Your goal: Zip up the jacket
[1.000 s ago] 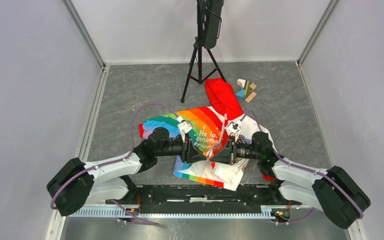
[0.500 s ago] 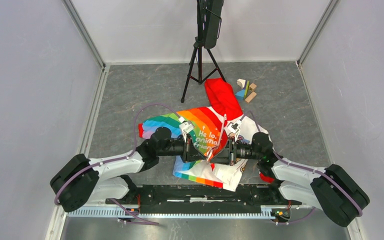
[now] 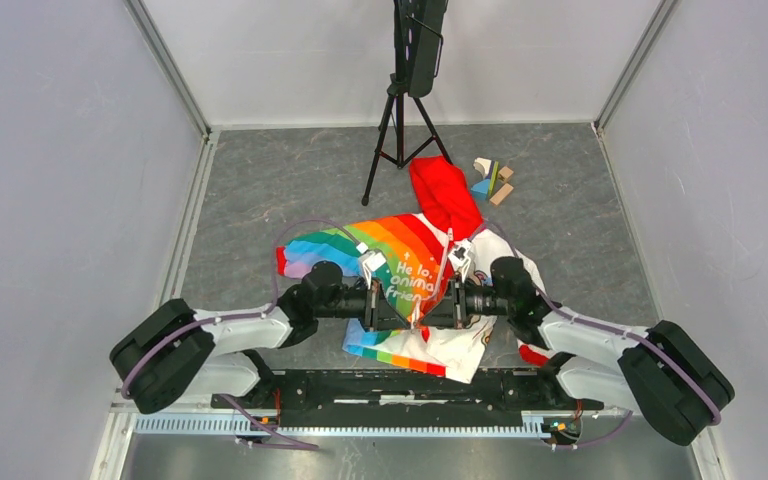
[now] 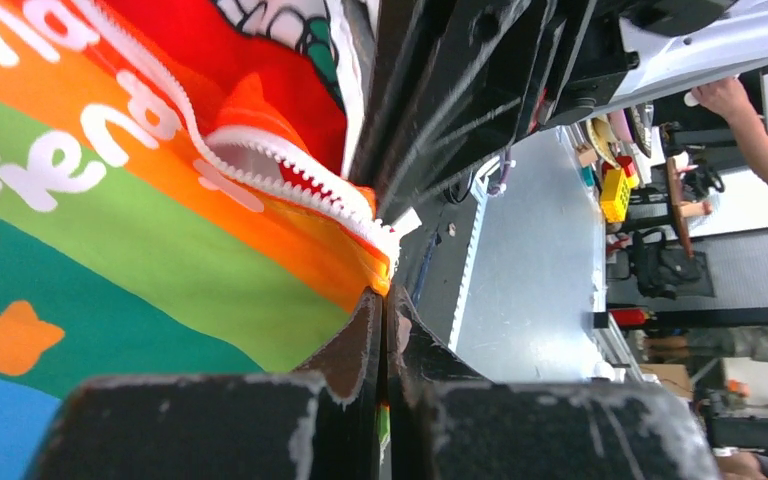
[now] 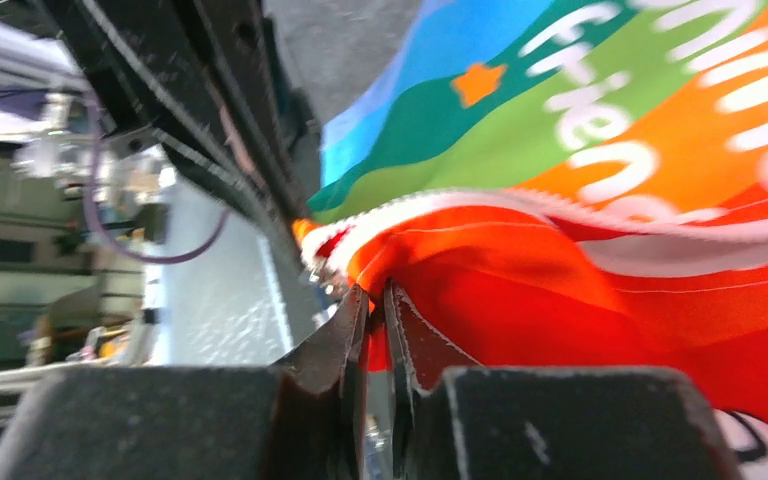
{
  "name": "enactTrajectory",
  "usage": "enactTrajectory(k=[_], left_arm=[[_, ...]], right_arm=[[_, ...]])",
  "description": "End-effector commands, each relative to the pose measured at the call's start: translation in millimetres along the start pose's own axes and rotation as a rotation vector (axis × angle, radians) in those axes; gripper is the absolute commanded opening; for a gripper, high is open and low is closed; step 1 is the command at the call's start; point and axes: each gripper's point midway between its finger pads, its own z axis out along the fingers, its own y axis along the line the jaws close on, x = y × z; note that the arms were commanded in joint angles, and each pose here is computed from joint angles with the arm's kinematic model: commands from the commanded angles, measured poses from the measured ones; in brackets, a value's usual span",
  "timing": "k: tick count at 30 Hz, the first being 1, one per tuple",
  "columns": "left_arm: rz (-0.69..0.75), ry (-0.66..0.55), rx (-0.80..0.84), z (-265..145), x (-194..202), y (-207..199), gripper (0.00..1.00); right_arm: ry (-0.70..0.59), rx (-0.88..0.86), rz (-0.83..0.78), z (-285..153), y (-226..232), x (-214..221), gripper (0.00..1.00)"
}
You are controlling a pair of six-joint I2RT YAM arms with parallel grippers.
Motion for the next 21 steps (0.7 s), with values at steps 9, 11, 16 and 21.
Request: enactTrajectory(k=[9, 11, 16, 21], left_arm=[[-0.225, 0.064, 0.058, 5.6, 13.9, -7.7, 0.02], [-0.241, 0.066, 0.06, 4.0, 13.9, -8.9, 0.02], [-0.309, 0.102, 0.037, -1.1, 17.1, -3.5, 0.02], [-0.374, 0.103, 0.019, -8.1, 17.9, 6.7, 0.02]], right_arm=[[0.094, 0.295, -0.375, -18.4, -35.7, -27.1, 0.59], [0.096, 0.308, -0.436, -21.6, -28.4, -30.5, 0.63], [0.036, 0.377, -0.693, -20.1, -0.4, -50.4, 0.78], [-0.072, 0.283, -0.949, -7.4, 38.6, -56.8, 0.98]])
